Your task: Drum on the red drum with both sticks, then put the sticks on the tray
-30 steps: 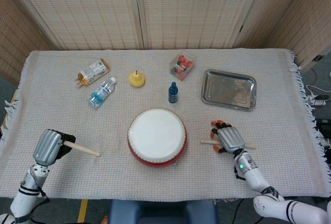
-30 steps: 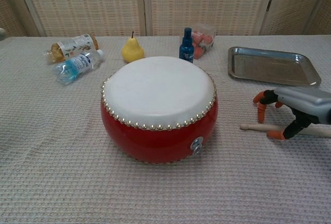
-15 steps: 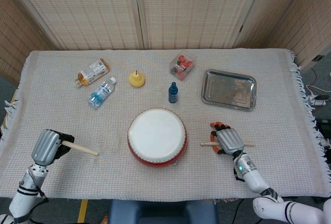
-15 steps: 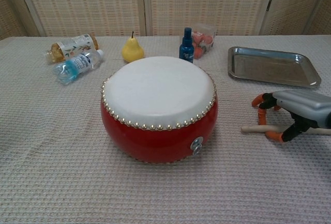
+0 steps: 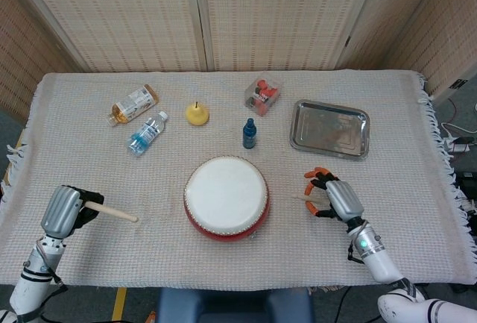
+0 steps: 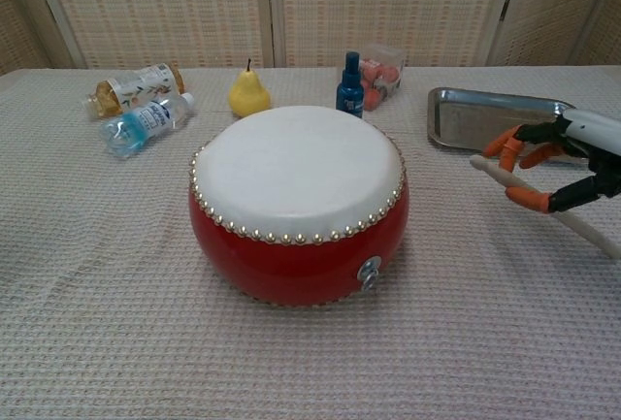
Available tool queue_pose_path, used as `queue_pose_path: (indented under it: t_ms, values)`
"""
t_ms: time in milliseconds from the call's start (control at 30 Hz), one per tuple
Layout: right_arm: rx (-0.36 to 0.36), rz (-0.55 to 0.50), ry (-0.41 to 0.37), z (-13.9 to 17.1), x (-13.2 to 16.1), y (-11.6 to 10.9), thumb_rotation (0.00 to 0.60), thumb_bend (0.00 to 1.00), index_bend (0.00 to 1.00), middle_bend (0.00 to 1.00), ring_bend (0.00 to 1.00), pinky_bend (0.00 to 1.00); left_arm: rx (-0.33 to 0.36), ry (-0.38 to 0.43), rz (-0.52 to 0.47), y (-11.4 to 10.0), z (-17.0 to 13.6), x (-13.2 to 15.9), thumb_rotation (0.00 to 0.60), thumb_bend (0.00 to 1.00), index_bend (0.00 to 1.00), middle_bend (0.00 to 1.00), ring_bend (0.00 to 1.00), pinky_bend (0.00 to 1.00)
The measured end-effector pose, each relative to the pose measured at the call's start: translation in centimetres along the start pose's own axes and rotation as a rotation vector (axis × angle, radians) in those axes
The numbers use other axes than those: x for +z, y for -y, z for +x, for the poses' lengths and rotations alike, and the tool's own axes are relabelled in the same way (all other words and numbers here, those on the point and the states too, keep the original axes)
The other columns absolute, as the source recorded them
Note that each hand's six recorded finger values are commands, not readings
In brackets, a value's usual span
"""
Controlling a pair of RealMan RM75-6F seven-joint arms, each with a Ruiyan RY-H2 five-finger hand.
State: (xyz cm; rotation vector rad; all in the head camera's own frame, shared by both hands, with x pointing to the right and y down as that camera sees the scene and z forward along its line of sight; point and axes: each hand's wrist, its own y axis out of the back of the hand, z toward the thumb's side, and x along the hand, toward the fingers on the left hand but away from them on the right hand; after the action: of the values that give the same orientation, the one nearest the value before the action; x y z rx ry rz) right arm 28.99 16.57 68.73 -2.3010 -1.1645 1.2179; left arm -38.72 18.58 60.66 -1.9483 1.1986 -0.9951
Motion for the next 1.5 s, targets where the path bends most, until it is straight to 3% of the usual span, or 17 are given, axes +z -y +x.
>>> queue_pose_path:
  t_ms: [300,500,700,1000,1500]
  values:
    - [-0.052,-0.65,-0.07,1.8,-1.2,-3.5,0.6,0.47,0.72,0.27,0.16,0.22,-0.008,0.003,-0.002,0.0,0.2,0.4,0.6,0.84,1.0,1.0,1.0,1.0]
    - [-0.05,-0.95,-0.094,2.1,-3.2,-4.9,0.6,0.47,0.72,0.27,0.17,0.23,-0.017,-0.001,-0.003,0.2,0.2,0.3,0.6,0.84,1.0,1.0,1.0,1.0]
    - [-0.046,-1.021,-0.076,1.4,-5.5,-4.7,0.6,0.47,0.7,0.27,0.17,0.23,-0.029,-0.005,-0.002,0.5,0.2,0.1,0.6,0.84,1.0,1.0,1.0,1.0]
    - [-0.007,-1.086,-0.027,0.2,-6.9,-2.9,0.6,0.47,0.58,0.3,0.22,0.27,-0.034,-0.002,-0.002,0.7,0.0,0.0,0.6,0.84,1.0,1.0,1.0,1.0]
    - [0.012,-1.08,-0.087,0.9,-7.4,-2.6,0.6,0.44,0.48,0.31,0.27,0.31,-0.034,0.013,0.008,0.4,0.0,0.4,0.6,0.83,1.0,1.0,1.0,1.0]
